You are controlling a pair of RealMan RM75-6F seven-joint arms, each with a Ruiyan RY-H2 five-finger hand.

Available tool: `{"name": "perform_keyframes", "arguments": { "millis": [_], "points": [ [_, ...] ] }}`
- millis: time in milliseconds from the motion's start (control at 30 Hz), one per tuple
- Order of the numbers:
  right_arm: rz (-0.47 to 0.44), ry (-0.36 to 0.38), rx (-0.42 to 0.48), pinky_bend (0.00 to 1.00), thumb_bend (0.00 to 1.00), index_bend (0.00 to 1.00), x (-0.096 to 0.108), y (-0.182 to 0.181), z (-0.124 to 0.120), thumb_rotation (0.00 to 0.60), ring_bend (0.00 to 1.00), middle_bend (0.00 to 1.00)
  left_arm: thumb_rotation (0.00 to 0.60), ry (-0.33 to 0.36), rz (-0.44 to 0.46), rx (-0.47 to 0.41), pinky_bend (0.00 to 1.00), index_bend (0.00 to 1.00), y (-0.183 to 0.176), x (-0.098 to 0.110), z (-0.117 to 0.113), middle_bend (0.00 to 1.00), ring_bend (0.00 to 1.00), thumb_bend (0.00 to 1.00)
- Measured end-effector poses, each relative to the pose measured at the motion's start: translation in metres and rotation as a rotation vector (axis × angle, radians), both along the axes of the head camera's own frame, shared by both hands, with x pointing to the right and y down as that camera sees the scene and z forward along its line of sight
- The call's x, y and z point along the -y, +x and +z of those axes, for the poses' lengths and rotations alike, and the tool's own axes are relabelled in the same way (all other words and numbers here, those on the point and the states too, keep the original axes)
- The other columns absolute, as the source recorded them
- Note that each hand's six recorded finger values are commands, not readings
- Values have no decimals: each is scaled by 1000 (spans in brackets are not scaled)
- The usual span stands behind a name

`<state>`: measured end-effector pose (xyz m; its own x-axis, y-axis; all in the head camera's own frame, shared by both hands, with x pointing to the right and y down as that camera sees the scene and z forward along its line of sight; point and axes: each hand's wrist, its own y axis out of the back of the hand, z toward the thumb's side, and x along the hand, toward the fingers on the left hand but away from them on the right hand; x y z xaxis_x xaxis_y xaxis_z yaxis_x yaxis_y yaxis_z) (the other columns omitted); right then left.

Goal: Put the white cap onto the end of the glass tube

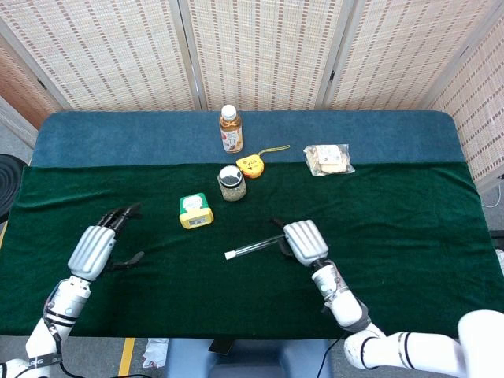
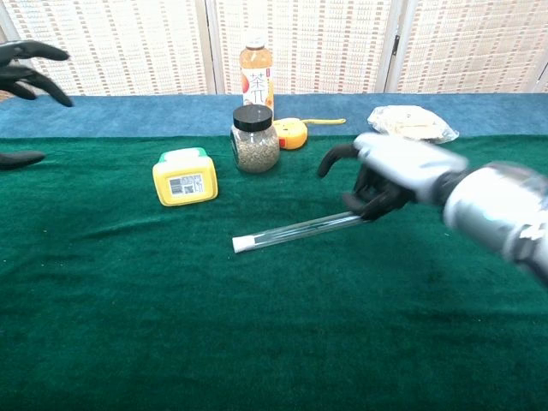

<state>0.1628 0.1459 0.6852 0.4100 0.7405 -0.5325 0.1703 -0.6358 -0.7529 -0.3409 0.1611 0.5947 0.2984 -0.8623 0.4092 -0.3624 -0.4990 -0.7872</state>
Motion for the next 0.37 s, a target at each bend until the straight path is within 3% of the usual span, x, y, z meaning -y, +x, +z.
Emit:
{"name": "perform_keyframes", "arguments": {
  "millis": [67,167,233,300,367],
  "points": [
    [15,44,-11,1000,615,299,9,20,-19,600,988,797,600,1,-35,34,175,74,-15,0,1,283,154,326],
    [46,115,-34,933,615,303,20,56,-51,600,844,626,600,15,-95,84,165,104,-39,-2,0,283,156,349],
    [71,155,-49,779,615,302,22,80,-69,600,708,509,600,22,-130,125,152,113,-55,-6,-1,283,155,354],
    [102,185,-64,477,615,243,20,108,-87,600,470,340,600,27,-154,171,135,123,-68,-13,-2,283,153,354],
    [123,188,-64,281,615,168,15,130,-99,600,329,231,600,32,-172,212,109,126,-79,-19,-4,282,141,354]
  ]
}}
